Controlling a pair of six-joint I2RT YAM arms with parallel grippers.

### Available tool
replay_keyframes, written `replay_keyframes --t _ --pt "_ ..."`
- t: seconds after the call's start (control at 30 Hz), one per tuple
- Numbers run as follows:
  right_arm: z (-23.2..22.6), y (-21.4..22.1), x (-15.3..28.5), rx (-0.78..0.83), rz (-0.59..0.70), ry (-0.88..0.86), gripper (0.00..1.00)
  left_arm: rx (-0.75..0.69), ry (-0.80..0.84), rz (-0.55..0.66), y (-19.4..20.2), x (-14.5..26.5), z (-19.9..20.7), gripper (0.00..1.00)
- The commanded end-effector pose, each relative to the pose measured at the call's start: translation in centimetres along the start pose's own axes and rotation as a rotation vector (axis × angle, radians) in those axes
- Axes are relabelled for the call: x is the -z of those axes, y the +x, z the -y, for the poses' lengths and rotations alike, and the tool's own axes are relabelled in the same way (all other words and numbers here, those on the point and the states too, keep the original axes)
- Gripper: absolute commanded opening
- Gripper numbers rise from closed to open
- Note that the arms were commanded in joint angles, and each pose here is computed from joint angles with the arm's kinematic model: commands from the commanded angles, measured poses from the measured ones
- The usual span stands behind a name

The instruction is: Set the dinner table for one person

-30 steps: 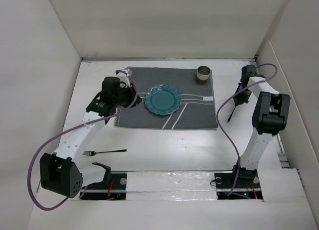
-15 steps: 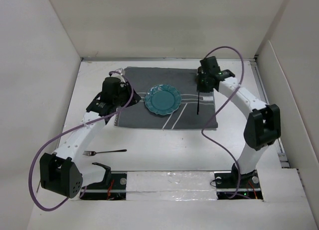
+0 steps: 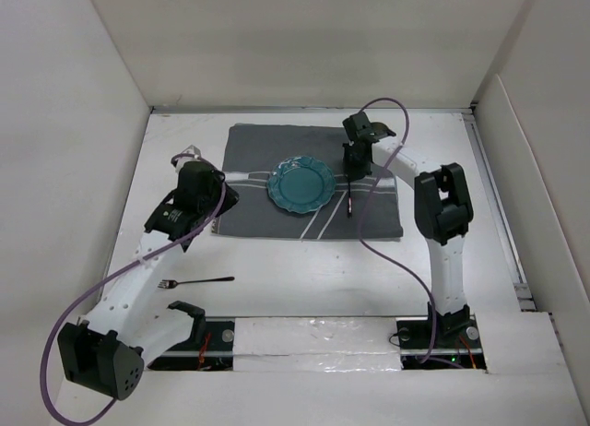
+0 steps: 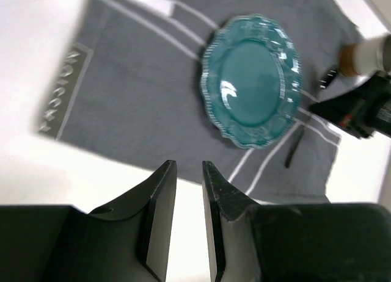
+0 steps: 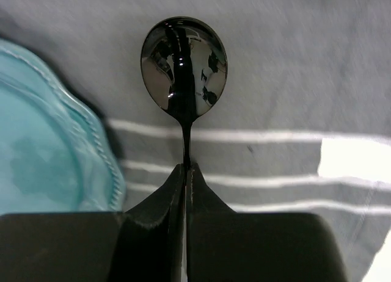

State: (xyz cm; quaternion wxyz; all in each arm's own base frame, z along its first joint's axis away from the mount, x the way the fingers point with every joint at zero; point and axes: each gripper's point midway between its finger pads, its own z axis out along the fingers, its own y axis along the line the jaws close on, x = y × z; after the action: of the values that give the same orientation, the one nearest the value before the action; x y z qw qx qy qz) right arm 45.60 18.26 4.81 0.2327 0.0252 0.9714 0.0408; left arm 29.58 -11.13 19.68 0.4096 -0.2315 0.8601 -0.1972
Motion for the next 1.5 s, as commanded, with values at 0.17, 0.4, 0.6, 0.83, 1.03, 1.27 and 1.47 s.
replay_keyframes --t 0.17,0.4,0.6,0.83,1.03,1.27,1.47 --pt "-0.9 -1.9 0.0 -0.004 0.039 -0.023 0.22 0.099 -0.169 0.050 -0.1 2.1 -3.5 0.21" --pt "-2.4 -4.0 4.3 0.013 0.113 -0.096 0.46 0.075 -0.078 0.117 -3.2 4.7 -0.7 0.21" --pt "-8.7 -5.0 14.8 0.144 0.322 -0.450 0.05 -0.023 0.124 0.225 -8.6 10.3 5.2 0.05" --pt "-22.4 8.8 17.7 0.472 0.229 -0.826 0.00 -0.007 0.370 0.279 -11.9 16.8 11.0 0.00" --pt "-32.5 18.7 17.6 0.738 0.139 -0.968 0.48 -0.016 0.579 0.340 -13.6 24.7 14.1 0.24" --pt "-37.9 23.9 15.3 0.919 0.149 -0.956 0.62 -0.094 0.645 0.378 -14.1 28.5 14.9 0.32" --pt "-41.2 26.8 12.4 1.043 0.185 -0.882 0.66 -0.148 0.633 0.302 -12.1 27.1 14.2 0.34"
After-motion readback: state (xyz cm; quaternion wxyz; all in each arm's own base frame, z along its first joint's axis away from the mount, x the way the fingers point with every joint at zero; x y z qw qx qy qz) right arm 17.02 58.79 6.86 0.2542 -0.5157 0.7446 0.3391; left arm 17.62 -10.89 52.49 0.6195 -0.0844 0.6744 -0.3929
